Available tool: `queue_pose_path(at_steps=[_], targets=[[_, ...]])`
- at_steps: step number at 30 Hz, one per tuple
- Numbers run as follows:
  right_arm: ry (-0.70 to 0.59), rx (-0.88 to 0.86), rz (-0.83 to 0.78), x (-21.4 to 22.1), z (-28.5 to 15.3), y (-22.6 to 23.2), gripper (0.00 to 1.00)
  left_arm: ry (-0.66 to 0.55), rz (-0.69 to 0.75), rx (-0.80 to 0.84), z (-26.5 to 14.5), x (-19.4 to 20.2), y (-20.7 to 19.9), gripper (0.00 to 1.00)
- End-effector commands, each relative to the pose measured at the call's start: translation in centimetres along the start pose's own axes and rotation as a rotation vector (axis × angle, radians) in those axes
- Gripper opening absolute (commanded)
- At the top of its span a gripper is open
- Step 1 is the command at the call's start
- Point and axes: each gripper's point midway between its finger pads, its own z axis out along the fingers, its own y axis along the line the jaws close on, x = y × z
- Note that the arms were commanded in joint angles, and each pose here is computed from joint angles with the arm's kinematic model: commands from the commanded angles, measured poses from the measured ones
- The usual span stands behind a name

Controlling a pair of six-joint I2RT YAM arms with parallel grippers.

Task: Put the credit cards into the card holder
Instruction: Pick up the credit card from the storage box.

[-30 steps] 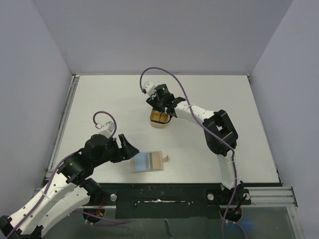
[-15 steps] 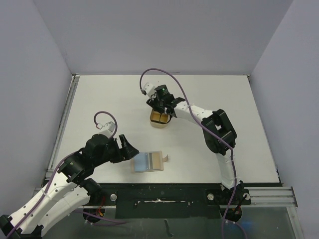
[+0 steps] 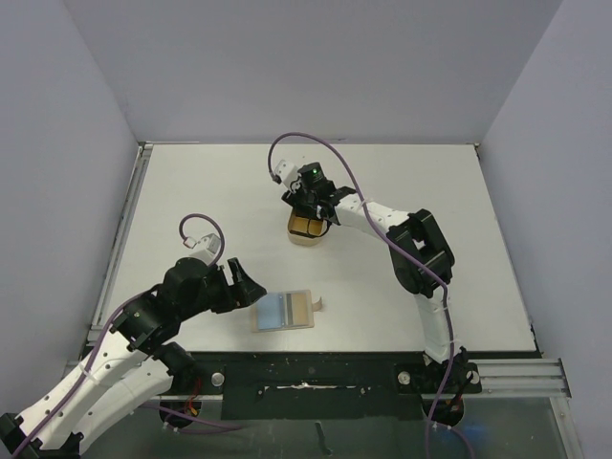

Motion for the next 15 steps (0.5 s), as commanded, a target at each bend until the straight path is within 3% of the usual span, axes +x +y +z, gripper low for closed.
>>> queue_pose_path(at_steps=[1, 8, 15], targets=[[-0.008, 0.060, -0.015, -0.5, 0.3, -2.5, 0.56, -0.058, 0.005, 0.049, -0.9, -1.7, -1.7, 0.72], [0.008, 0.026, -0.042, 0.2, 0.2, -1.6, 0.65, -0.060, 0.001, 0.049, -0.9, -1.7, -1.6, 0.72], [0.027, 0.021, -0.063, 1.2, 0.5, -1.2, 0.66, -0.058, 0.000, 0.053, -0.9, -1.6, -1.7, 0.72]])
